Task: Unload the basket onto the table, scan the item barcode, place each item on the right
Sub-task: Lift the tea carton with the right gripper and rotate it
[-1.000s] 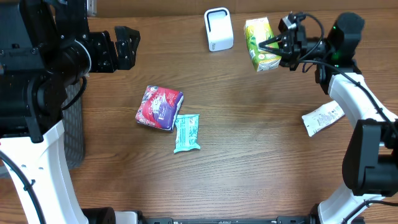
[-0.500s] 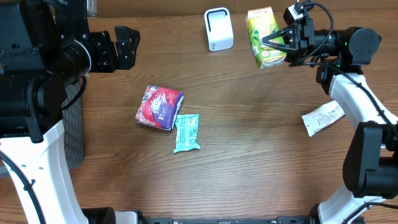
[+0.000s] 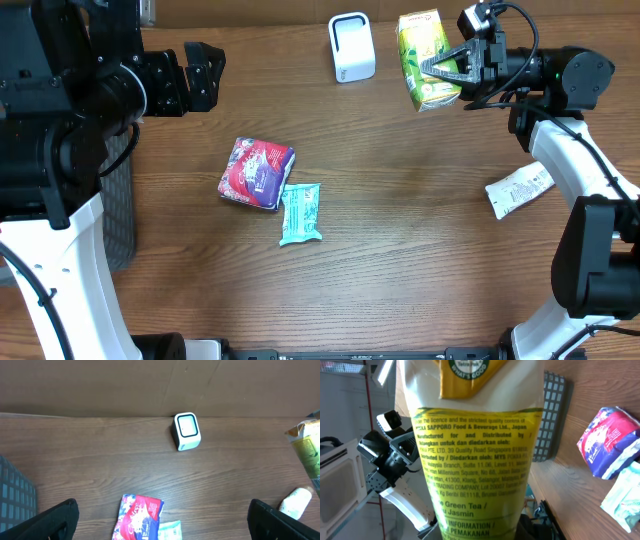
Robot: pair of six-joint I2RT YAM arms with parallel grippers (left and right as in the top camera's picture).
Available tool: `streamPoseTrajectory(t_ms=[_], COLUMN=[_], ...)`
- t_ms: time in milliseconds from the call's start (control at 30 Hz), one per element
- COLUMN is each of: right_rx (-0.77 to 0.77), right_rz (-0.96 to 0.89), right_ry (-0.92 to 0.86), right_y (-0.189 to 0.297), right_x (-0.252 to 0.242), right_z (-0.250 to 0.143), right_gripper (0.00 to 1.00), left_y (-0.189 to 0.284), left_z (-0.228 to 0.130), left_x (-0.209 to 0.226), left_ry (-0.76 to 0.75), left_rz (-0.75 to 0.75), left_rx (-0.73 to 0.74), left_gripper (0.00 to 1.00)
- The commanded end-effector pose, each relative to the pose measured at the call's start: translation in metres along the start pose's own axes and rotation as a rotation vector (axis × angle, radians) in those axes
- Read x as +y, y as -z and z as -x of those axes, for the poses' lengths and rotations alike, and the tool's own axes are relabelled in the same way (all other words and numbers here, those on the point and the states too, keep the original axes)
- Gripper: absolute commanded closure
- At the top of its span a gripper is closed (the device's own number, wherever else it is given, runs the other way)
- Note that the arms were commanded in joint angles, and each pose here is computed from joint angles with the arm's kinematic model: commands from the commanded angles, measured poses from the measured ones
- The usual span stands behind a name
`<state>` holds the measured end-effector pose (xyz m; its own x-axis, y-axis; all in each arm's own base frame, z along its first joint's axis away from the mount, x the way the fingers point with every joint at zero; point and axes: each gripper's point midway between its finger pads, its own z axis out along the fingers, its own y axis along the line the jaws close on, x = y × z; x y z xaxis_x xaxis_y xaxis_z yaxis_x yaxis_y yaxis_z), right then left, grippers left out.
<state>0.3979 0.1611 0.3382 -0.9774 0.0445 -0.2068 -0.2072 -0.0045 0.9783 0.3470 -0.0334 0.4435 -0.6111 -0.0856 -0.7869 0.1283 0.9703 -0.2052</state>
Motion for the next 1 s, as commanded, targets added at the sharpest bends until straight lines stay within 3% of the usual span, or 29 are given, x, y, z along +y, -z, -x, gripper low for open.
streamPoseTrajectory(t_ms=[0, 333, 533, 633, 733, 833, 967], right_rx=[0.028, 0.153, 0.081, -0.025, -0.182, -0.219, -0.219], right_rz=[0.010, 0.048, -0.021, -0.173, -0.570, -0.894, -1.035], right_ry=[0.142, 0.238, 0.215, 0.176, 0.120, 0.114, 0.150], right_y=[-0.011, -0.072, -0.092, -0.089, -0.058, -0.023, -0.008], right_x=[0.025, -0.010, -0.048, -0.088, -0.165, -0.212, -0.222], right_z=[-0.011, -0.029, -0.025, -0.014, -0.002, -0.008, -0.008], right_gripper=[0.96, 0.96, 0.96, 0.96, 0.96, 0.96, 0.96], left_y=[0.000, 0.000, 0.000, 0.000, 0.000, 0.000, 0.000], left_z=[0.003, 0.003, 0.003, 0.003, 0.003, 0.003, 0.003], left_x=[0.000, 0.000, 0.000, 0.000, 0.000, 0.000, 0.000], left_ry=[-0.018, -0.018, -0.018, -0.018, -0.018, -0.018, -0.018], left_rz=[0.001, 0.001, 0.001, 0.001, 0.001, 0.001, 0.001], left_rx=[-0.007, -0.007, -0.007, -0.007, -0.007, -0.007, -0.007], left_gripper=[0.00, 0.00, 0.00, 0.00, 0.01, 0.00, 0.00])
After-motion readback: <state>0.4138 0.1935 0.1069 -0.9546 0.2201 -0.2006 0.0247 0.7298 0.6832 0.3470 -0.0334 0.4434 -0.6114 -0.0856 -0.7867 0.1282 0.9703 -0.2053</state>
